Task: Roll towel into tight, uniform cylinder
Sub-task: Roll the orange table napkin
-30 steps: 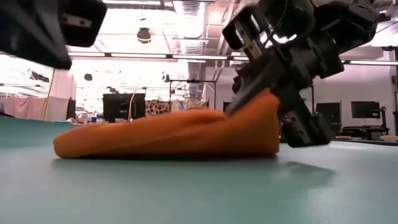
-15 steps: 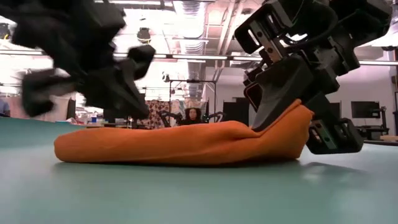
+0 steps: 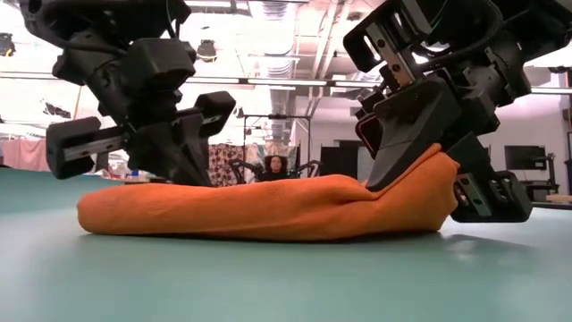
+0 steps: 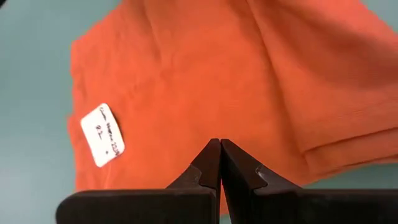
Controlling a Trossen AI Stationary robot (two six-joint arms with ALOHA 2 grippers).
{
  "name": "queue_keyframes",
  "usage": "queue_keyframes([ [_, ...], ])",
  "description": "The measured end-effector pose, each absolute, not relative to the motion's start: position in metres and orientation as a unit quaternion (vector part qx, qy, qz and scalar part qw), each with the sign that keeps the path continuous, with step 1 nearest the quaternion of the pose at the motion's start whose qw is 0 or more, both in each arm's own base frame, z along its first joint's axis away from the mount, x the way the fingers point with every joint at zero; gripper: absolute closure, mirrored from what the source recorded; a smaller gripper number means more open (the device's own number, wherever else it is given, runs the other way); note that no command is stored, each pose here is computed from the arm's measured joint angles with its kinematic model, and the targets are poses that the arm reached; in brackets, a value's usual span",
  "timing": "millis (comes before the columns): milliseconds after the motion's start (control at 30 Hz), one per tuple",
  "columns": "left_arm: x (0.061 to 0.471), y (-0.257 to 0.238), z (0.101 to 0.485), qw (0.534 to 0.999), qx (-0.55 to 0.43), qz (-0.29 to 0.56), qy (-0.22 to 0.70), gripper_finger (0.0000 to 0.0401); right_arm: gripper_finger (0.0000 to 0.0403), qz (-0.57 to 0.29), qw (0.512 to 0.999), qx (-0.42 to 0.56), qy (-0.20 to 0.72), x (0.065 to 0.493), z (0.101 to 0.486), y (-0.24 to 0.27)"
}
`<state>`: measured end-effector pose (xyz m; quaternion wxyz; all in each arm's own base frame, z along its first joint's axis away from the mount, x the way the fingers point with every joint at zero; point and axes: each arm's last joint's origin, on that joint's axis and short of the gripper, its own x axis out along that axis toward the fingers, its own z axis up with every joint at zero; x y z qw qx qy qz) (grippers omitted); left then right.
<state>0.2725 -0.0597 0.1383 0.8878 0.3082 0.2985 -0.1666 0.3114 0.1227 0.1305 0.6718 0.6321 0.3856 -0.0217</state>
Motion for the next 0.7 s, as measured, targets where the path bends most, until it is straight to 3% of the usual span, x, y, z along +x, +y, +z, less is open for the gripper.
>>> queue_keyframes([
  [433, 0.291, -0.052, 0.09, 0.869, 0.33, -0.144, 0.34, 0.0401, 0.0377, -0.022, 0.673, 0.633, 0.383, 0.311, 0.131, 0.124],
  [700, 0.287, -0.054, 0.085, 0.883, 0.233, -0.104, 0.394, 0.0401, 0.0376, -0.056, 0.684, 0.621, 0.379, 0.307, 0.127, 0.128],
])
